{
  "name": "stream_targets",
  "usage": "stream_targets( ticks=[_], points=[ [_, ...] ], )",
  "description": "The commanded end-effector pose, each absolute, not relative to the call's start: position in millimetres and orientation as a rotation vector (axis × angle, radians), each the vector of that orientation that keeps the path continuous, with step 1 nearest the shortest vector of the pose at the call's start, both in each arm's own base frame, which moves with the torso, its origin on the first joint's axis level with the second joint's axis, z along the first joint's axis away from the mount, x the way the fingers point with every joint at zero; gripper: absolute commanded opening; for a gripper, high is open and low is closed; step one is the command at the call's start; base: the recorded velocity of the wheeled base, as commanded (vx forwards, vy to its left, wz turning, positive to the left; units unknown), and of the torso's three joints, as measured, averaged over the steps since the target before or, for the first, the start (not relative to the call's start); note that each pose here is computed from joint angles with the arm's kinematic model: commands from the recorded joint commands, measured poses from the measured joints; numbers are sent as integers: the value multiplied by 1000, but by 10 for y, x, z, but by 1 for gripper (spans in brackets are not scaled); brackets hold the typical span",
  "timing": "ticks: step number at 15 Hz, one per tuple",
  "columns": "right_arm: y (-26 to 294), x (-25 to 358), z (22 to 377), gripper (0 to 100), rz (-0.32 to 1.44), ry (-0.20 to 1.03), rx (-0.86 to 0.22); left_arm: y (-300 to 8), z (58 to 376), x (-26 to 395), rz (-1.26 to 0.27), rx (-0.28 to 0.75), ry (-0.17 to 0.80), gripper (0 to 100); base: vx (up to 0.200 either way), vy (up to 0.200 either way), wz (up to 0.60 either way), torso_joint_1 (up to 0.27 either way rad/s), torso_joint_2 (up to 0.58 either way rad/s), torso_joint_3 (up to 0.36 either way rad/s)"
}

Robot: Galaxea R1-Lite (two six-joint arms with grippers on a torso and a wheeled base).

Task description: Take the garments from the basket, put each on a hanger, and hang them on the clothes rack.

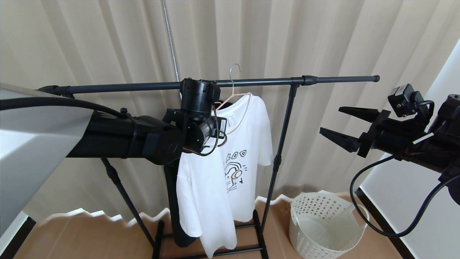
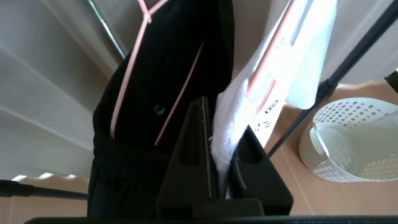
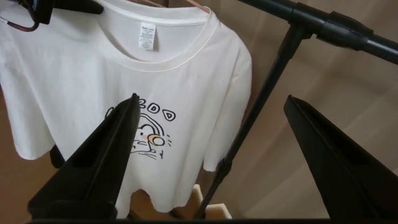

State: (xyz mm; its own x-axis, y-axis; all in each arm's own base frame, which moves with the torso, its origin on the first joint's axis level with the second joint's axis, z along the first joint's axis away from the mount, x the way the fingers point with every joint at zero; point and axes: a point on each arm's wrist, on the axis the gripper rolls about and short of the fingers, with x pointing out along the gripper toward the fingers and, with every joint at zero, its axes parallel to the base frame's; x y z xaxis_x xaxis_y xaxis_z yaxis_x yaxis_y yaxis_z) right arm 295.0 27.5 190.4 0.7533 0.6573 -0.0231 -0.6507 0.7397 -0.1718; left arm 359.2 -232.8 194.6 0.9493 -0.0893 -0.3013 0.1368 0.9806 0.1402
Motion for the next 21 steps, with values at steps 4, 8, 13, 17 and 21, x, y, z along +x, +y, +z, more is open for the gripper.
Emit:
stream_targets(
  ticks=[4,8,13,17,21],
  points=[
    [276,2963,1891,100,717,-36,-173,-2356,1832,3808,-71,157,295,0,0,0,0,0,0,0],
    [277,2975,1885,100,716,-34,-172,-2360,1710,3879,-59,167,315,0,0,0,0,0,0,0],
    [277,2981,1876,100,716,-31,-171,-2357,1619,3914,-50,154,333,0,0,0,0,0,0,0],
    [277,2981,1876,100,716,-31,-171,-2363,1558,3937,-46,157,344,0,0,0,0,0,0,0],
    [277,2986,1876,100,716,-31,-171,-2359,1552,3943,-46,156,344,100,0,0,0,0,0,0]
  ],
)
